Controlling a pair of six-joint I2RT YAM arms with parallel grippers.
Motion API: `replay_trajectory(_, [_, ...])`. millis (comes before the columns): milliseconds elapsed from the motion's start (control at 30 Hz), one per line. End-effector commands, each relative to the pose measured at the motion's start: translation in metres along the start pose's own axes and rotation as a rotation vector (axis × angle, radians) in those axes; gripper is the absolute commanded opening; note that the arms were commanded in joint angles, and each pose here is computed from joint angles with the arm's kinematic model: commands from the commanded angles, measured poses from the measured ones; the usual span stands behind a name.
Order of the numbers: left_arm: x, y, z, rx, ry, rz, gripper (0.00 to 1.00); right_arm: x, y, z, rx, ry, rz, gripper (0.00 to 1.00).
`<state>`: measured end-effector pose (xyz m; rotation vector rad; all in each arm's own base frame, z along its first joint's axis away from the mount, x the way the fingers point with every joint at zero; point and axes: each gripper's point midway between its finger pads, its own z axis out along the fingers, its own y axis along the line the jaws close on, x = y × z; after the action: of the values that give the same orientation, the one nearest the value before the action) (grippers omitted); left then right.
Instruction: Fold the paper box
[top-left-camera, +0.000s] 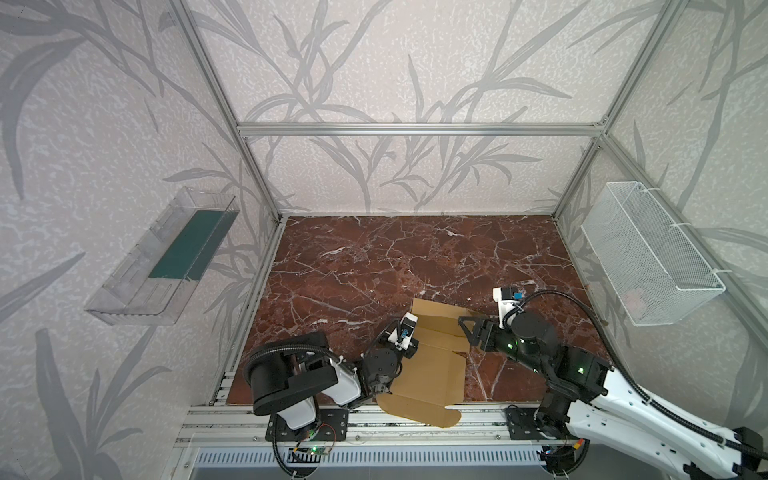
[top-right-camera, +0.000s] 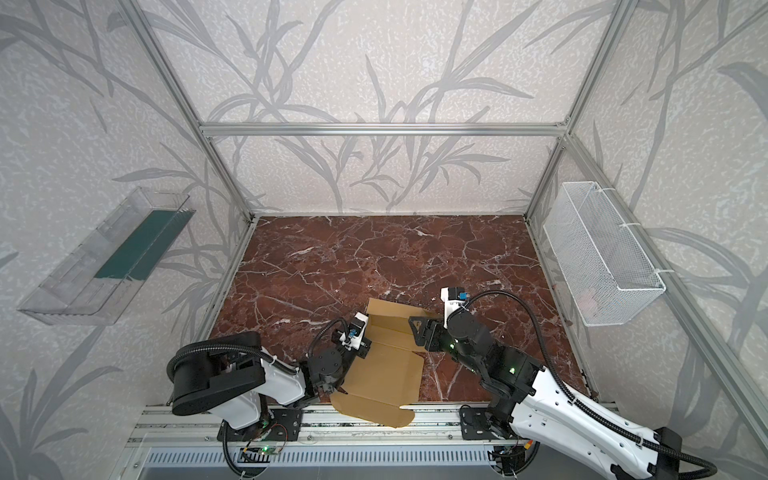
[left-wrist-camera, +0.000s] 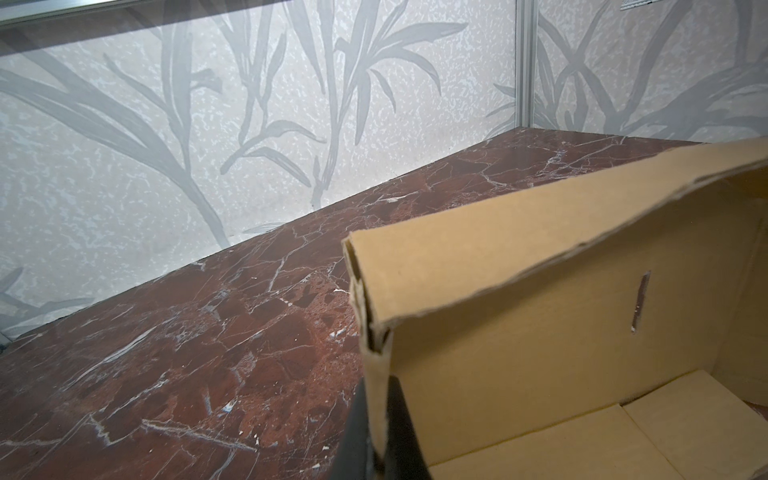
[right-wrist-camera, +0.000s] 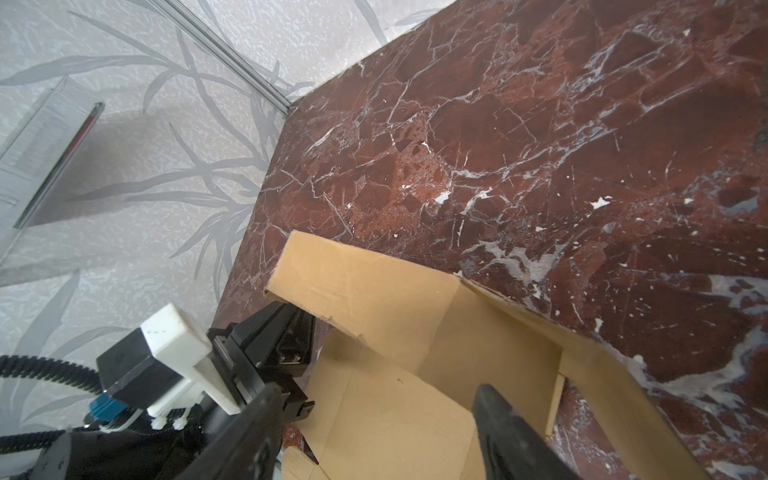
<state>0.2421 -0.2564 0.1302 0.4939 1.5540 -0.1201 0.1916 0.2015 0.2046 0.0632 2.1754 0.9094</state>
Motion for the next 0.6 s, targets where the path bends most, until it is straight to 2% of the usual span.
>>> replay_trajectory(0, [-0.002, 0.005, -0.003, -0.012, -0.011, 0.036, 0.0, 0.002, 0.002, 0.002, -0.016, 0.002, -0.002, 0.73])
replay_trajectory(233, [0.001, 0.005, -0.006, -0.006, -0.004, 0.027, 0.0, -0.002, 0.013, 0.01, -0.03, 0.015, -0.041, 0.71])
replay_trajectory(567, [-0.005, -0.009, -0.006, 0.016, -0.019, 0.054, 0.0, 0.005, 0.008, 0.023, -0.028, 0.043, 0.015, 0.63])
